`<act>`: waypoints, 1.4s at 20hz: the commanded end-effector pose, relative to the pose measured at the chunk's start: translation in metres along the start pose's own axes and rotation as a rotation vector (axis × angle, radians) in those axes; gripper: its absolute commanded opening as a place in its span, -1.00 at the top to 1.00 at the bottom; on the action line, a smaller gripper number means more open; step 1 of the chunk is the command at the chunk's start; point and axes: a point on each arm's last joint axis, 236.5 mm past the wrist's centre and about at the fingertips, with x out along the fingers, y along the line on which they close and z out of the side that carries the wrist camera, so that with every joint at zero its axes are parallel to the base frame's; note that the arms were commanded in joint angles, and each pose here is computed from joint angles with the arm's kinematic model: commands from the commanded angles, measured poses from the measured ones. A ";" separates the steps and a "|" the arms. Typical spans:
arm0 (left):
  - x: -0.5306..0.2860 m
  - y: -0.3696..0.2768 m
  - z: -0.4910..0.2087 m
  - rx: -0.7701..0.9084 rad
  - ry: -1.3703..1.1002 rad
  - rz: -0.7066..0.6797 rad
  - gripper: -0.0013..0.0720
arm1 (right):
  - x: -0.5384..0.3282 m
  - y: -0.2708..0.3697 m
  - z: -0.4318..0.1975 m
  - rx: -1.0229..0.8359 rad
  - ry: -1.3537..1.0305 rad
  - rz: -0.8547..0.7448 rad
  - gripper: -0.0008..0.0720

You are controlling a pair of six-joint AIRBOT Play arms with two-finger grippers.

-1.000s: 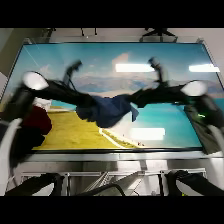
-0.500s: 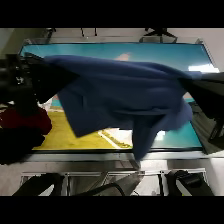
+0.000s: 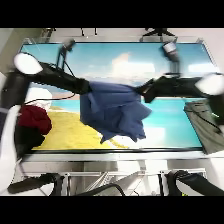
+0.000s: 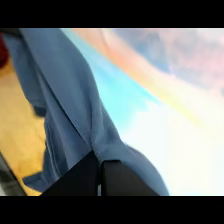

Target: Fold the shirts.

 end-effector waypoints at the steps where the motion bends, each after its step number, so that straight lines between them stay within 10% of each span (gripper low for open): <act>1: 0.077 0.091 -0.036 -0.114 0.173 0.008 0.91 | 0.103 -0.084 -0.062 0.191 0.122 -0.058 0.84; 2: 0.088 0.113 -0.037 -0.151 0.169 0.020 0.90 | 0.121 -0.101 -0.074 0.218 0.137 -0.077 0.35; 4: 0.096 0.151 -0.037 -0.223 0.167 0.038 -0.93 | 0.133 -0.118 -0.081 0.259 0.159 -0.079 -0.15; 10: 0.042 0.183 -0.047 -0.308 0.275 -0.017 -0.92 | 0.039 -0.143 -0.068 0.403 0.158 -0.124 -0.15; 18: 0.095 0.157 -0.146 -0.402 0.421 -0.048 -0.92 | 0.006 -0.101 -0.238 0.756 0.407 -0.110 -0.19; 20: 0.114 0.150 -0.158 -0.384 0.432 -0.037 -0.92 | 0.025 -0.073 -0.263 0.841 0.419 -0.043 -0.73; 28: 0.131 0.132 -0.112 -0.242 0.334 0.005 -0.91 | 0.076 -0.050 -0.263 0.810 0.325 -0.071 -0.56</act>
